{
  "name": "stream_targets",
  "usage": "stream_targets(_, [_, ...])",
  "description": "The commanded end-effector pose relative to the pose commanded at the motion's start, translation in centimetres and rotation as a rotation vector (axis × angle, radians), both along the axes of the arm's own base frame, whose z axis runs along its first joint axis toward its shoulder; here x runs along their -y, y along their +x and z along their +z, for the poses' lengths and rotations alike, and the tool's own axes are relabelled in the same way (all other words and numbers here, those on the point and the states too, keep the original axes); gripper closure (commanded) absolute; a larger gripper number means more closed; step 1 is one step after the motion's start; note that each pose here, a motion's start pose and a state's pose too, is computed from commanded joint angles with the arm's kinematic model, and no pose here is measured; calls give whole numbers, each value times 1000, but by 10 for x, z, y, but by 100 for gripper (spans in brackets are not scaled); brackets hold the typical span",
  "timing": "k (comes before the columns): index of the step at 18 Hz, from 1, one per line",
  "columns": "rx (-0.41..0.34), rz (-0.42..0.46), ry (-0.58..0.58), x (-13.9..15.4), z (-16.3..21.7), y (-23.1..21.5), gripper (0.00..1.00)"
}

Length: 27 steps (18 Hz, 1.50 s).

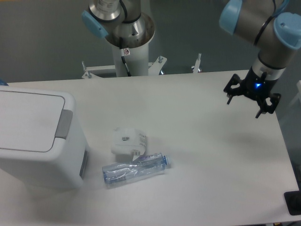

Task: Open the trash can
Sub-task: 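Move the gripper across the table toward the white trash can, then lower the gripper onto the lid edge of the white trash can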

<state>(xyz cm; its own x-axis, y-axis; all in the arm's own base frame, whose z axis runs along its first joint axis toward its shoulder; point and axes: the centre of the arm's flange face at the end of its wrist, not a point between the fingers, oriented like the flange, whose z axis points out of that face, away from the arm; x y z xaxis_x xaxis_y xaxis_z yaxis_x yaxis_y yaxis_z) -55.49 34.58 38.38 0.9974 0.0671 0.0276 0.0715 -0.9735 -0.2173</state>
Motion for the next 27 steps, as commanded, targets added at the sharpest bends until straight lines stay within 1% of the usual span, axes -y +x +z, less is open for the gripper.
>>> stream_targets(2, [16, 14, 24, -26, 2, 15, 0])
stream_targets(4, [4, 70, 42, -46, 12, 24, 0])
stream_targets(5, [-8, 102, 77, -61, 23, 29, 0])
stream_targets(6, [13, 147, 129, -74, 30, 36, 0])
stream_targets(7, [55, 216, 181, -80, 35, 39, 0])
stream_targets(8, [81, 256, 203, -85, 38, 40, 0])
stream_targets(9, [86, 263, 208, -88, 40, 43, 0])
stream_targets(11, [95, 230, 262, -111, 55, 55, 0])
stream_targets(12, [111, 240, 299, -118, 66, 58, 0])
stream_targets(14, [148, 292, 329, -127, 78, 67, 0])
stream_targets(16, [148, 309, 350, -141, 105, 95, 0])
stream_targets(17, [159, 325, 354, -143, 110, 101, 0])
stream_targets(19, [173, 312, 357, -160, 121, 131, 0])
stream_targets(23, [232, 351, 317, -183, 118, 179, 0])
stream_targets(27, [252, 351, 314, -192, 119, 195, 0])
